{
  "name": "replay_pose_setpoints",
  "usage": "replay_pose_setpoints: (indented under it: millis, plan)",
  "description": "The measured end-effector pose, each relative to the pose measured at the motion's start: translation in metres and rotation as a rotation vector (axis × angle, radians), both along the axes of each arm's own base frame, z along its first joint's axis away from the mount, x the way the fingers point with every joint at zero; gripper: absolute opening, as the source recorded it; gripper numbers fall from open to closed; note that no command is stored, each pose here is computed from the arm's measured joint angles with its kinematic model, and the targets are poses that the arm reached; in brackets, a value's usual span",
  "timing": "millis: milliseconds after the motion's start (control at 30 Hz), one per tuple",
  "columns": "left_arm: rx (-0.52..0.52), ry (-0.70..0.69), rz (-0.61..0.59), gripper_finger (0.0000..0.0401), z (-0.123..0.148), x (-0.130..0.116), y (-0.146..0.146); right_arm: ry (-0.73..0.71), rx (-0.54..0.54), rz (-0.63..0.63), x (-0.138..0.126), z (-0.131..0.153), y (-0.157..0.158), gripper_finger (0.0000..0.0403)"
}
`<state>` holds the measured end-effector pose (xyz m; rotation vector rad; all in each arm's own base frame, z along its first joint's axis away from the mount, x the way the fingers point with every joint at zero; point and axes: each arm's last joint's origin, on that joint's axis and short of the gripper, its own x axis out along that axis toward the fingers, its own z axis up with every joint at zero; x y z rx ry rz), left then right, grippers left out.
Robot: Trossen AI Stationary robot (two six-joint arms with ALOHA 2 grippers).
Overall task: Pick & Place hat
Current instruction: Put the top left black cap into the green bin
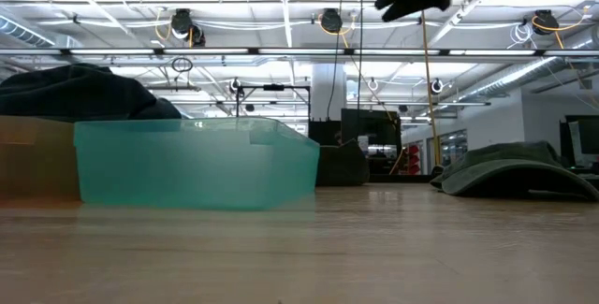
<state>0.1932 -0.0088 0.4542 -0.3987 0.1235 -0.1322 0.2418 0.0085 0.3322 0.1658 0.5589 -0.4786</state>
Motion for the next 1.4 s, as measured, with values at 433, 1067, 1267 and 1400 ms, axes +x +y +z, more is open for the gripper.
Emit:
replay_pose_setpoints:
  millis: [433, 1067, 1267, 1400]
  plan:
    - [-0.002, 0.001, 0.006, 0.0349, 0.000, 0.000, 0.000, 0.289, -0.421, 0.375, 0.054, -0.040, -0.062, 0.0185]
    - [-0.036, 0.006, 0.009, 0.0349, 0.000, 0.000, 0.000, 0.498, -0.437, 0.510, 0.098, -0.138, -0.136, 0.0226]
    - [-0.037, 0.006, 0.009, 0.0349, 0.000, 0.000, 0.000, 0.514, -0.389, 0.534, 0.100, -0.159, -0.149, 0.0221]
    - [-0.029, 0.005, 0.008, 0.0349, 0.000, 0.000, 0.000, 0.516, -0.441, 0.565, 0.105, -0.166, -0.151, 0.0210]
